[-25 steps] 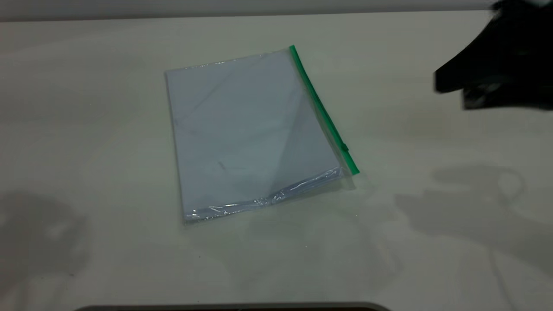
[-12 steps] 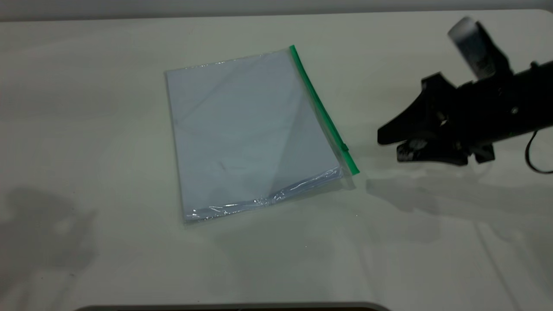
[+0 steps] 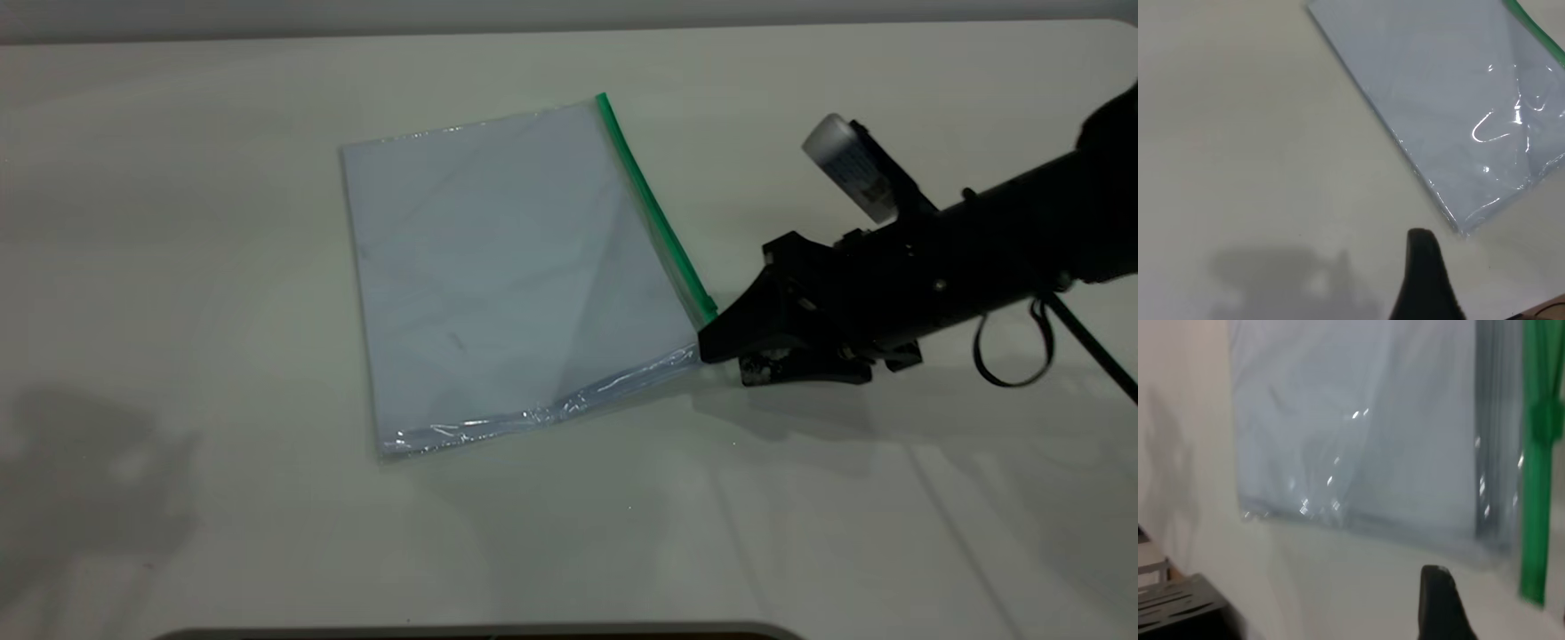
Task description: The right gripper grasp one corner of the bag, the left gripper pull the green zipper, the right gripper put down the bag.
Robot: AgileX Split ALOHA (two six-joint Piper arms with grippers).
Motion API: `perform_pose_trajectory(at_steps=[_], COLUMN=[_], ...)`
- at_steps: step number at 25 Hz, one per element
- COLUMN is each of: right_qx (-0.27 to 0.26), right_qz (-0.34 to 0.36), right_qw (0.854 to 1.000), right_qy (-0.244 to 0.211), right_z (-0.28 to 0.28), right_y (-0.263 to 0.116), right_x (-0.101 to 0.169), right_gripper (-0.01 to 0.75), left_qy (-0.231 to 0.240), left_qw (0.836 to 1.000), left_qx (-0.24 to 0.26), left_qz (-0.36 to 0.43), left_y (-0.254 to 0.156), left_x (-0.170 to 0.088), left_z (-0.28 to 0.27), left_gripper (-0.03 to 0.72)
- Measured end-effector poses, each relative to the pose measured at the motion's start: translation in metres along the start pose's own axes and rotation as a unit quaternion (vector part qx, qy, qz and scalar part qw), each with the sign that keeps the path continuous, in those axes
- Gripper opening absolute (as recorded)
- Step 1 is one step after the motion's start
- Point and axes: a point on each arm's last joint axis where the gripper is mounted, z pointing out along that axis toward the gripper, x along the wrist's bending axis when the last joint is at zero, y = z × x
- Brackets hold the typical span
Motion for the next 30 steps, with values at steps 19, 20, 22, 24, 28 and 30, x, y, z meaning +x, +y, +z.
perform_pose_trajectory(at_steps=[19, 20, 22, 24, 28, 30], right_qx=[0.005, 0.008, 0.012, 0.014, 0.013, 0.013], right_qz=[0.002, 0.0, -0.005, -0.009, -0.009, -0.006], right_qw=[1.0, 1.0, 1.0, 1.0, 1.0, 0.999], right_qy=[0.021, 0.022, 0.024, 0.025, 0.027, 0.033], right_z=[0.03, 0.032, 0.035, 0.036, 0.036, 0.036], right_y=[0.014, 0.013, 0.012, 0.011, 0.012, 0.012], right_x=[0.007, 0.009, 0.013, 0.015, 0.016, 0.017], right_gripper=[0.464, 0.455, 0.419, 0.359, 0.141, 0.041], left_qy=[-0.002, -0.002, -0.002, -0.002, -0.002, -0.002], left_qw=[1.0, 1.0, 1.0, 1.0, 1.0, 1.0], left_qx=[0.002, 0.002, 0.002, 0.002, 0.002, 0.002], left_qz=[0.002, 0.002, 0.002, 0.002, 0.002, 0.002], left_y=[0.0, 0.0, 0.0, 0.0, 0.0, 0.0], left_x=[0.0, 0.0, 0.0, 0.0, 0.0, 0.0], left_z=[0.0, 0.0, 0.0, 0.0, 0.0, 0.0], left_gripper=[0.586, 0.586, 0.586, 0.586, 0.586, 0.586])
